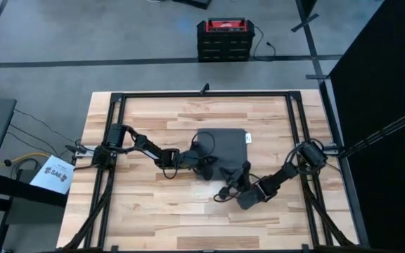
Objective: Roll towel
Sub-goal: Roll the gray towel
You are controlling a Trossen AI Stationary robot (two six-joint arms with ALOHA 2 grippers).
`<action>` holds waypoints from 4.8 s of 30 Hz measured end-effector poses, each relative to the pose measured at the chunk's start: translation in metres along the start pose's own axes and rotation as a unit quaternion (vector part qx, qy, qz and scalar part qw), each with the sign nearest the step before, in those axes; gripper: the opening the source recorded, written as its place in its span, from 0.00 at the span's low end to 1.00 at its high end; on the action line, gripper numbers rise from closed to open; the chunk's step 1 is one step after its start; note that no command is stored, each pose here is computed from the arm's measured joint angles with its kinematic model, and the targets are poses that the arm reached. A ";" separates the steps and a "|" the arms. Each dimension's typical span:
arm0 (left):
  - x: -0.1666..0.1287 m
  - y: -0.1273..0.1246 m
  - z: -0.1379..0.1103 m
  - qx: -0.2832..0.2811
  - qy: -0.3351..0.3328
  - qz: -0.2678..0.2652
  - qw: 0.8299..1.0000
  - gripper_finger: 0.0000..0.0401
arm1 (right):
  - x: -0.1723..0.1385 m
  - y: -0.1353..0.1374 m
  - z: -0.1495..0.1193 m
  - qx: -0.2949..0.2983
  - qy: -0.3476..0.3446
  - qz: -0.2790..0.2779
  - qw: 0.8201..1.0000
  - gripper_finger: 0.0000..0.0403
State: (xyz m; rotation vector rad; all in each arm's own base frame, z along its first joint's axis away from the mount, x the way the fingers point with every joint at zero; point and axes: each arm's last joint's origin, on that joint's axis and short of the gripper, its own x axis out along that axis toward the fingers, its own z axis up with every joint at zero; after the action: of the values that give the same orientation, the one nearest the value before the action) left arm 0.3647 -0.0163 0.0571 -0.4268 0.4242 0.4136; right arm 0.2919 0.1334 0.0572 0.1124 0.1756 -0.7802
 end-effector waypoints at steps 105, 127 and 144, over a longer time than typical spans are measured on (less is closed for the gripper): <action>0.019 -0.070 -0.007 0.307 0.092 -0.263 0.910 0.00 | -0.076 -0.092 0.070 -0.052 0.091 0.099 0.990 0.00; 0.022 -0.066 -0.003 0.188 0.084 -0.170 0.964 0.00 | -0.061 -0.118 0.013 -0.097 0.161 -0.037 0.981 0.00; 0.023 -0.057 0.004 0.002 -0.031 0.032 0.999 0.00 | -0.053 -0.092 0.037 -0.080 0.075 0.045 0.993 0.00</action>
State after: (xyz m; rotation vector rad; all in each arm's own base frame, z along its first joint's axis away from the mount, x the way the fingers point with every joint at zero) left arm 0.4118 -0.0555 0.0666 -0.3968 0.3795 0.4858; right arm 0.1944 0.0988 0.1010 0.0261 0.3722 -0.6647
